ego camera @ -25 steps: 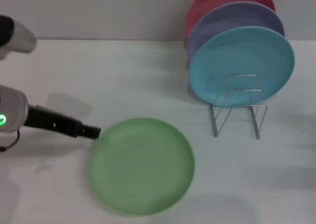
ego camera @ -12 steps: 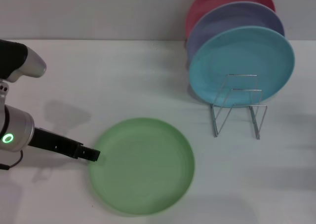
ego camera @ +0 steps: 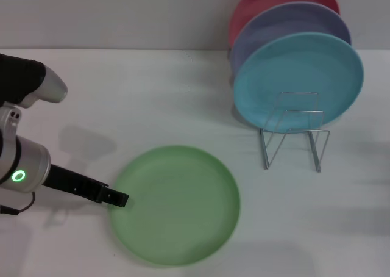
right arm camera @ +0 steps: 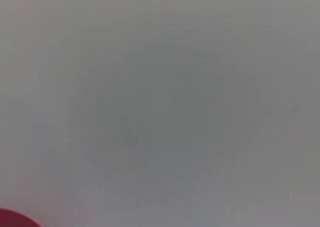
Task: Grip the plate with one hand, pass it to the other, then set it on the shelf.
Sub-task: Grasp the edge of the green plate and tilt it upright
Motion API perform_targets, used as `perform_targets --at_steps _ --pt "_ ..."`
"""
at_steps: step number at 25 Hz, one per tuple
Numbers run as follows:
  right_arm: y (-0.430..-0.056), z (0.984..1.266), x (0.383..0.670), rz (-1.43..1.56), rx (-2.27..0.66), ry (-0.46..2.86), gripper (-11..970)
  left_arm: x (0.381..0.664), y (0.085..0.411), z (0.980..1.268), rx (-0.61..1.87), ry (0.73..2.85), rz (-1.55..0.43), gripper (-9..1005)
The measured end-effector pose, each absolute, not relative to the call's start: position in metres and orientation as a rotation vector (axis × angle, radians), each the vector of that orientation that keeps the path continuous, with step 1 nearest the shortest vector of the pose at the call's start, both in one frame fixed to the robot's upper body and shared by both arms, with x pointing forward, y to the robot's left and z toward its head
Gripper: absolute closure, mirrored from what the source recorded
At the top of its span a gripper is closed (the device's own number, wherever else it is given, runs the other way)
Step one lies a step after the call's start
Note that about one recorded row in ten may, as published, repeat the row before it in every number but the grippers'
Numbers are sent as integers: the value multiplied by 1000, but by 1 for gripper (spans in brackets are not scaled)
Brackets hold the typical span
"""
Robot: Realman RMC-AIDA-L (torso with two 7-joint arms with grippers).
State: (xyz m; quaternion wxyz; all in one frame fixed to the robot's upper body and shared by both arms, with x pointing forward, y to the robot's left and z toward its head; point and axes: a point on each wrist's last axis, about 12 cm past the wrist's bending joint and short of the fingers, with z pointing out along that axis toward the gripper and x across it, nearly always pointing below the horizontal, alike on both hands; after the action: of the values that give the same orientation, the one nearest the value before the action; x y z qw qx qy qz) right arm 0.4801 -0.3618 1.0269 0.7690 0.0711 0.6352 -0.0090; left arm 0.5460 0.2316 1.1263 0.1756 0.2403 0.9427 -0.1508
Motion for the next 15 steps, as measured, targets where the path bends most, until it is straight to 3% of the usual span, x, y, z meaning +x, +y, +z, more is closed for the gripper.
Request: perform_targets --at_steps 15 --pt "-362 1027 481 -19 153 1377 175 553 226 1121 695 2695 -435 154"
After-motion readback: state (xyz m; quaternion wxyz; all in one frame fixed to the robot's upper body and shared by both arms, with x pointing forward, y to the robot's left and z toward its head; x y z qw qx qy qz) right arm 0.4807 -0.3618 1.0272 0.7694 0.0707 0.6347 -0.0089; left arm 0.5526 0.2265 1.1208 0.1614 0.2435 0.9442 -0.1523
